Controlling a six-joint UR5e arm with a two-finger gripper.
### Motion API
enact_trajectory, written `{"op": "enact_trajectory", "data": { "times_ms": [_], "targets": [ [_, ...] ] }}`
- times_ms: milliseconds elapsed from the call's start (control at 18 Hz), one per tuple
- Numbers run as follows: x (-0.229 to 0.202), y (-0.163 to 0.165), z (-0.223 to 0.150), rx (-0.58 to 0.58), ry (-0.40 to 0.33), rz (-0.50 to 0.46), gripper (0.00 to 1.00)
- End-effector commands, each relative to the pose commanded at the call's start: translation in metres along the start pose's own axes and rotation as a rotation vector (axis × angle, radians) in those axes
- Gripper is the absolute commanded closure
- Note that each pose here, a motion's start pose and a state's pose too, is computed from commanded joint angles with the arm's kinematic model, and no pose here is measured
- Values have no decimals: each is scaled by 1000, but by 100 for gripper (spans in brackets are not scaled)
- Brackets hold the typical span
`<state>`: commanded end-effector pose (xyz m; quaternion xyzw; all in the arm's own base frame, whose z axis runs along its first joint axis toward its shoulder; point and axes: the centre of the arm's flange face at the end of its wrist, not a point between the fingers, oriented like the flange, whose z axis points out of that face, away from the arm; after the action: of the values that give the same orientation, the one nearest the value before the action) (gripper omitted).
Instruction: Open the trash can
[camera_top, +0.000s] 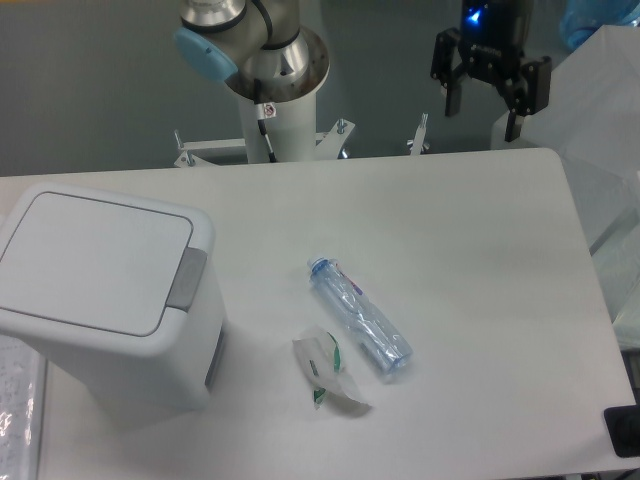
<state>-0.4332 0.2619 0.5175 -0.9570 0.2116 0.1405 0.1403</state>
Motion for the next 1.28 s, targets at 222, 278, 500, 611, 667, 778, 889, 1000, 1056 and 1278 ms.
{"op": "enact_trajectory", "data": {
  "times_ms": [222,278,500,611,667,778,889,1000,1056,1278],
  "targets": [
    [0,-2,0,1,1,4,0],
    [0,-3,0,2,1,4,0],
    [-1,-4,5,10,10,-12,0],
    [-2,-14,4,56,5,-91,0],
    [-3,-23,6,90,11,-142,0],
    [-4,-34,6,126,16,-226,0],
    [-3,-50,7,140,25,-256,0],
    [-1,-72,13,153,47,-293,0],
    [0,-84,15,160,60,-332,0],
    [-7,-141,35,245,70,-497,0]
  ]
}}
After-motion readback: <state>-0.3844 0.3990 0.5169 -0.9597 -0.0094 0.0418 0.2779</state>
